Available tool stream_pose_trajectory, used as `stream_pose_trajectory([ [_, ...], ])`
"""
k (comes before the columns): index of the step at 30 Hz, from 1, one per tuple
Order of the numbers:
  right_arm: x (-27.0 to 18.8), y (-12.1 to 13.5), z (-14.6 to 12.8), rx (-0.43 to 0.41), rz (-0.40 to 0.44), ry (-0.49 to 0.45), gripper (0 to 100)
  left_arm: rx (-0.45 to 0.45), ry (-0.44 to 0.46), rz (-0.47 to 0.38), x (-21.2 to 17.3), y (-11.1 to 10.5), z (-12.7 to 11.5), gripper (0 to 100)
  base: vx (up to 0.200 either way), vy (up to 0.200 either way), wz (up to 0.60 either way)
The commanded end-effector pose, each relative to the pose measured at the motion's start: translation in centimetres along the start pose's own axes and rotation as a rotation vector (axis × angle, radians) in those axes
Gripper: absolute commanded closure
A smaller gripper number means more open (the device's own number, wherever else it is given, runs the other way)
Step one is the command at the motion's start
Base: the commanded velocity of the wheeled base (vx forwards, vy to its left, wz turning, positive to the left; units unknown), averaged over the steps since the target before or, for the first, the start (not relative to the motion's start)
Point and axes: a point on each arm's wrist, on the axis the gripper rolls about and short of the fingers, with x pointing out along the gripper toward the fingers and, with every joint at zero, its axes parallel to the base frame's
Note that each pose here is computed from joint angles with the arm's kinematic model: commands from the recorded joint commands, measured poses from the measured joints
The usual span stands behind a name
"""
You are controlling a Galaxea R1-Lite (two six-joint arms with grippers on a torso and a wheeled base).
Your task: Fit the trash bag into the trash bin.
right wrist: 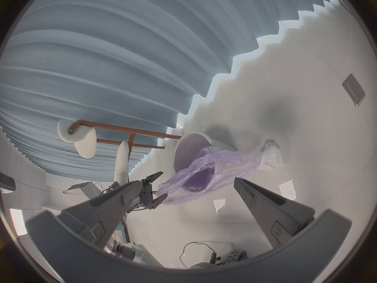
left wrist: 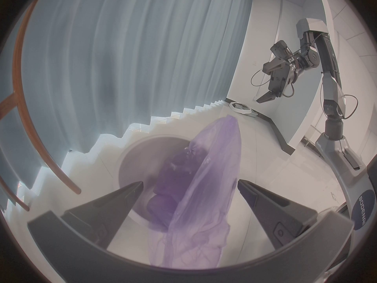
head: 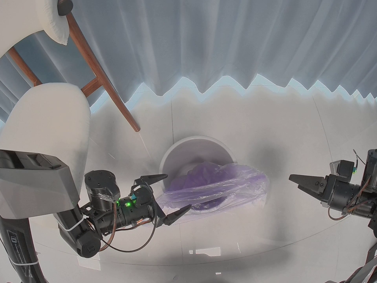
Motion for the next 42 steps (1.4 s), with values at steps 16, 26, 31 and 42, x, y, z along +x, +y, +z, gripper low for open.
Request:
stream_pose_trajectory([
  [16, 0.4, -0.7, 0.6, 0.006, -0.018, -0.027, 0, -0.247, -0.104, 0.068, 2.7, 2.6, 0.7, 100, 0.0, 0.0, 0.0],
  [26, -0.2, -2.4, 2.6, -0.022, 0.056, -0.031, 0, -0.665, -0.234, 0.12, 4.2, 3.9, 3.1, 100, 0.0, 0.0, 0.0],
  [31, 1.4, -4.3, 2.8, -0.141, 0.077, -0.001, 0, -0.671, -0.256, 0.184, 3.3, 5.6, 2.8, 100, 0.0, 0.0, 0.0],
  [42, 4.3, -5.8, 1.2, -0.137, 0.074, 0.122, 0, -0.591, -0.207, 0.227, 3.0, 5.4, 1.3, 100, 0.109, 0.0, 0.0],
])
